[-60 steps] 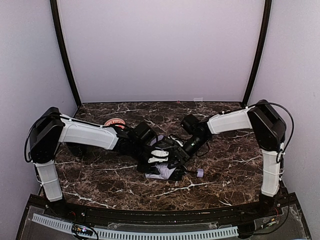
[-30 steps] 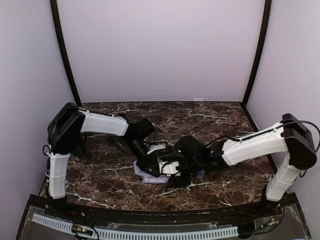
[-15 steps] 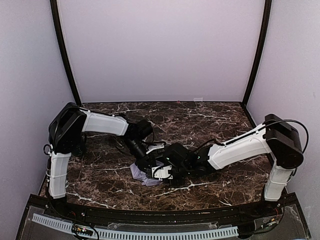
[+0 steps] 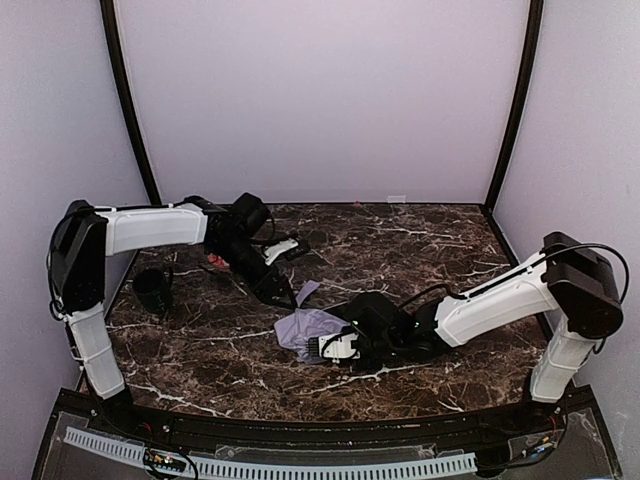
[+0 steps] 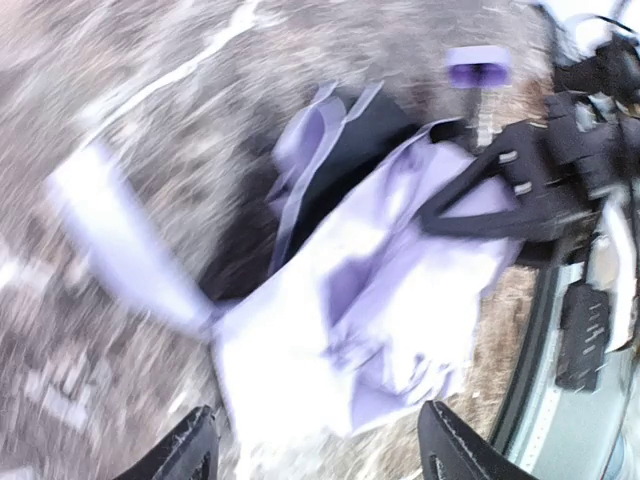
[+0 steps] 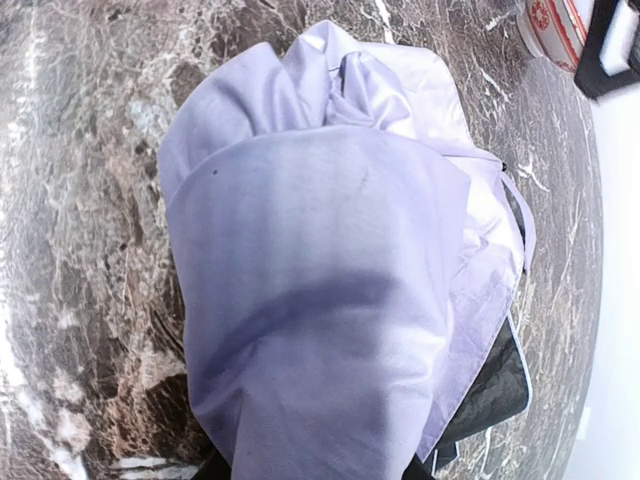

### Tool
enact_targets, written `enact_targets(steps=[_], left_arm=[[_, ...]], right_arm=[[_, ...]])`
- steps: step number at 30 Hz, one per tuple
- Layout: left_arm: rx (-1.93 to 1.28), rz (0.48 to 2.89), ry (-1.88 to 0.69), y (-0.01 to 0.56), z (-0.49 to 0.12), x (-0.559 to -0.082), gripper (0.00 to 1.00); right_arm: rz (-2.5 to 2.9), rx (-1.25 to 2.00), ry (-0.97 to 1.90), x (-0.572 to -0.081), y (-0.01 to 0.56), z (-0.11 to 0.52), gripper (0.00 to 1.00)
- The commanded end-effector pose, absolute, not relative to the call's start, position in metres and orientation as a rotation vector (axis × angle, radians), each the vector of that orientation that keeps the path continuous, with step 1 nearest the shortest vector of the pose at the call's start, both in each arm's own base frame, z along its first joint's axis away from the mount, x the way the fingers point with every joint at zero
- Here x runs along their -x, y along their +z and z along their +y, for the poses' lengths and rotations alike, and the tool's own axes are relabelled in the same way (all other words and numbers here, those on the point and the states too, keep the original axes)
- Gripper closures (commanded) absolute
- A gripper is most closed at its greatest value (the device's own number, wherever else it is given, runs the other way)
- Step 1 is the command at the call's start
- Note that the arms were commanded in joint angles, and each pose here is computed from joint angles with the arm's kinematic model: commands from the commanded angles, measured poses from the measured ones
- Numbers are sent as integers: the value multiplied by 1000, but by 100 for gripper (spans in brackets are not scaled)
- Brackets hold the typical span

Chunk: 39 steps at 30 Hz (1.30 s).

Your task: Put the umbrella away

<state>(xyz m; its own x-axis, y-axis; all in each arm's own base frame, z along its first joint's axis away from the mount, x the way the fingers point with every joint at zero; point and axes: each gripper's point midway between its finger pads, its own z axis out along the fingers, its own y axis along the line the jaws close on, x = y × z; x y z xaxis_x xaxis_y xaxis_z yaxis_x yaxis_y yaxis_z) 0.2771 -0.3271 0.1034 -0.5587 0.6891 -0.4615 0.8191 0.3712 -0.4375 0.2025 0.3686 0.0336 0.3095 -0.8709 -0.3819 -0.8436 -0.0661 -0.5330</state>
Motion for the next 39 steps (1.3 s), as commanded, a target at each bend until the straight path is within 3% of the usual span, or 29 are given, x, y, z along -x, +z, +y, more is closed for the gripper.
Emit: enact_targets(steps=[1, 4, 11, 18, 21, 22, 27, 31, 35, 39], left_arm=[[-1151, 2729, -673, 51, -273, -276, 29], [-1139, 2826, -584, 24, -256, -273, 26], [-1238, 2790, -821, 18, -284, -258, 28], [-1344, 2737, -999, 22, -312, -236, 56], [-1362, 2721, -989, 21, -314, -238, 96], [-1364, 2712, -989, 21, -315, -240, 100], [-1349, 2510, -881, 52, -332, -279, 100], [-1351, 2266, -887, 113, -362, -313, 100], [-1427, 2138, -971, 143, -391, -315, 100], [-1528, 2153, -1017, 123, -415, -302, 100]], right_arm=[[1473, 1925, -103, -203, 30, 360, 99], [1467, 1944, -100, -200, 26, 358, 99], [1474, 1929, -109, -202, 26, 360, 99], [1464, 1909, -128, -208, 31, 363, 99], [1454, 1910, -118, -207, 33, 364, 100], [1449, 1909, -114, -207, 34, 366, 100], [1399, 1933, -101, -201, 42, 371, 100], [1284, 1991, -90, -187, 51, 379, 100], [1209, 2021, -113, -182, 55, 388, 100], [1165, 2033, -114, -179, 58, 399, 100]])
